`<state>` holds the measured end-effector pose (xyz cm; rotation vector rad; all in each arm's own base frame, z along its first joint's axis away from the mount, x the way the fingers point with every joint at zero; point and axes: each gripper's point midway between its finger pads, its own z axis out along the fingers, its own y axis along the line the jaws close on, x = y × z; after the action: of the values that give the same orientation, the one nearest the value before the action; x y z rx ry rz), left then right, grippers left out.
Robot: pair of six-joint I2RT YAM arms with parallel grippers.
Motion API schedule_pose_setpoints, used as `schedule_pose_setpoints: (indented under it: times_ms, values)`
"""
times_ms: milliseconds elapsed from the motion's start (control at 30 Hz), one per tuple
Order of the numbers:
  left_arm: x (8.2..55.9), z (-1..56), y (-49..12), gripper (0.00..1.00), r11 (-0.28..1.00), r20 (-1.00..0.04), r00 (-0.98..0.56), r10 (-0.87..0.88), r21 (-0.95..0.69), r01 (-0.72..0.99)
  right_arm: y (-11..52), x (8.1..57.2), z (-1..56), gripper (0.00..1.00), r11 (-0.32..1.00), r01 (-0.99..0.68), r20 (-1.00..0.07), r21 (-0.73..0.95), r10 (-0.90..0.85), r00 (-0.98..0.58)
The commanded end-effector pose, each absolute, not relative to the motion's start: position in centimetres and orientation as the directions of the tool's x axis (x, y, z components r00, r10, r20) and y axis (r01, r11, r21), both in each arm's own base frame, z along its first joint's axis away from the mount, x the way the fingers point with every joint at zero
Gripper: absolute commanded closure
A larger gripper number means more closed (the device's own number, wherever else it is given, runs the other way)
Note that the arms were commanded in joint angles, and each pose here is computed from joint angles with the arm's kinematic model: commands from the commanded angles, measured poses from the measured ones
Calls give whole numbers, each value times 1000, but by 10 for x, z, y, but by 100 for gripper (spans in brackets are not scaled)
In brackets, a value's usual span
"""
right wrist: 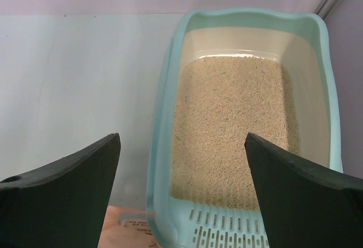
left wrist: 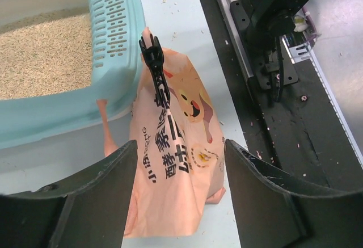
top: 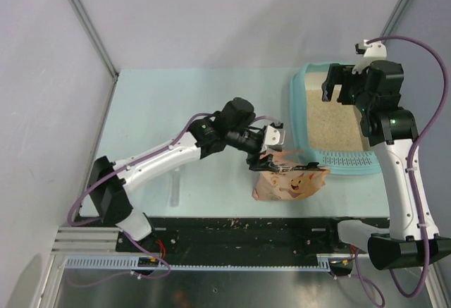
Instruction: Fill the litter box with clean litter
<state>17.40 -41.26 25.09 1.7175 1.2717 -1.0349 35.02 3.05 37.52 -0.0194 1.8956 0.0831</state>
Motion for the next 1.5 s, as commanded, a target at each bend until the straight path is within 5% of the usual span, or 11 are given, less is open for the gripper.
schedule_pose_setpoints:
  times_ms: [0, 467, 567, 633, 767, 1300, 1467]
  values:
    - [162, 255, -425, 33, -305, -915, 216, 340, 110, 946, 30, 349, 389, 4, 994, -62, -963, 85, 66, -260]
    - [184, 177, -449, 44, -228, -810, 230, 539, 122, 966, 11, 352, 395, 5, 984, -21, -957, 176, 166, -237]
    - [187, 170, -440, 55, -226, -780, 249, 574, 142, 964, 9, 355, 390, 7, 980, -21, -949, 195, 183, -257]
    - [188, 166, -433, 78, -227, -761, 259, 595, 150, 962, 11, 358, 385, 9, 981, -37, -946, 192, 175, -274]
    - [208, 167, -414, 99, -176, -743, 239, 625, 164, 971, 20, 359, 382, 10, 982, -111, -947, 155, 115, -301]
    - [312, 191, -306, 100, 16, -754, 179, 632, 244, 970, 62, 378, 372, 8, 908, -379, -931, 180, 33, -363]
    - [389, 219, -304, 100, 134, -791, 142, 596, 272, 953, 107, 391, 368, 10, 749, -642, -938, 163, -84, -337]
